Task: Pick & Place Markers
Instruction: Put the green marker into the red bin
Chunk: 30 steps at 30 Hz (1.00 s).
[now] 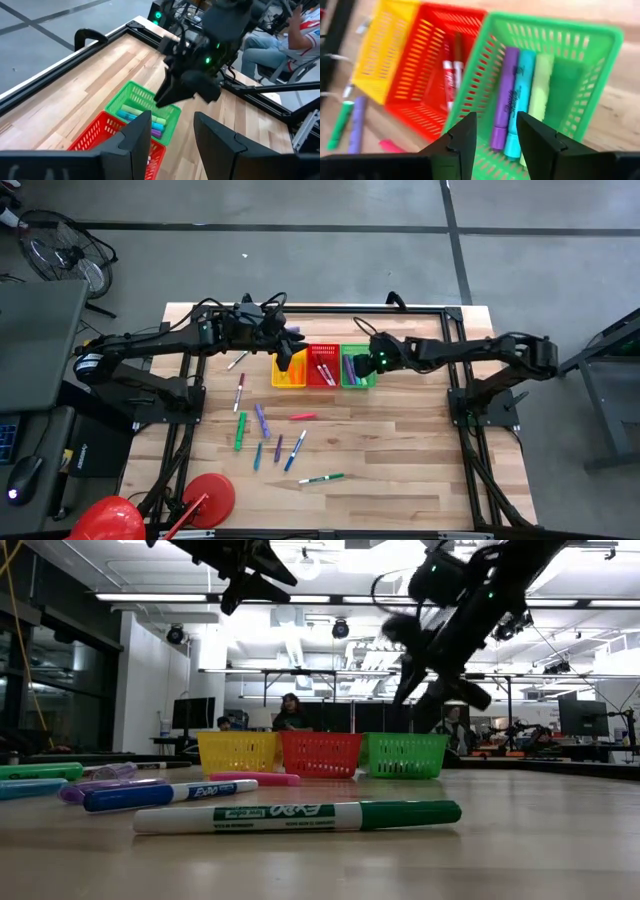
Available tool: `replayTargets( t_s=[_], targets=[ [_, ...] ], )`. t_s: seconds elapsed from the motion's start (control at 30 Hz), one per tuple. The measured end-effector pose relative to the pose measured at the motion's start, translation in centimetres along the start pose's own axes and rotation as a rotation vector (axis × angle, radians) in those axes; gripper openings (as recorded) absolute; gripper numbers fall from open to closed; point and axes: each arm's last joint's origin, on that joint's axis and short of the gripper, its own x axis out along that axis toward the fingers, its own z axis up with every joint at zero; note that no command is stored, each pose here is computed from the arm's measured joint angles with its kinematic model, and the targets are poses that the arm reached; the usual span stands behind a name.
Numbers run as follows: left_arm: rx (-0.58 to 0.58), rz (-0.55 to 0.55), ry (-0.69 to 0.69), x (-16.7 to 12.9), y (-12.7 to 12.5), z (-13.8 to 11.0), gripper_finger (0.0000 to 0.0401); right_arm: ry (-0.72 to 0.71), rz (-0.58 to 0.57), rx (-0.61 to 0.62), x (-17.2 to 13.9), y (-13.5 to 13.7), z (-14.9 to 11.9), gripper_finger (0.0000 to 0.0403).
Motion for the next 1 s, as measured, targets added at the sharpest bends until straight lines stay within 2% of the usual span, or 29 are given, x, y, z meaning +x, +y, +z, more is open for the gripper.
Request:
replayTargets(
  t_s=[0.27,0.63,0.73,1.0],
  targets=[
    [-0.010,-0.002,0.004,0.0,0.0,0.0,0.0147,-0.060,0.086,-0.161,-4.8,0.8,0.0,0.0124],
    [-0.038,0.002,0.011,0.4,0.1,-0.2,0.0147,-0.112,0.139,-0.414,-10.5,1.6,-3.3,0.0124],
    [-0.048,0.009,0.051,1.1,-0.1,-0.8,0.0147,-0.089,0.134,-0.477,-11.5,1.4,-4.4,0.0124],
    [-0.018,-0.058,0.101,3.3,-2.4,-2.5,0.0147,0.001,0.118,-0.631,-13.2,0.8,-7.3,0.0124]
  ],
)
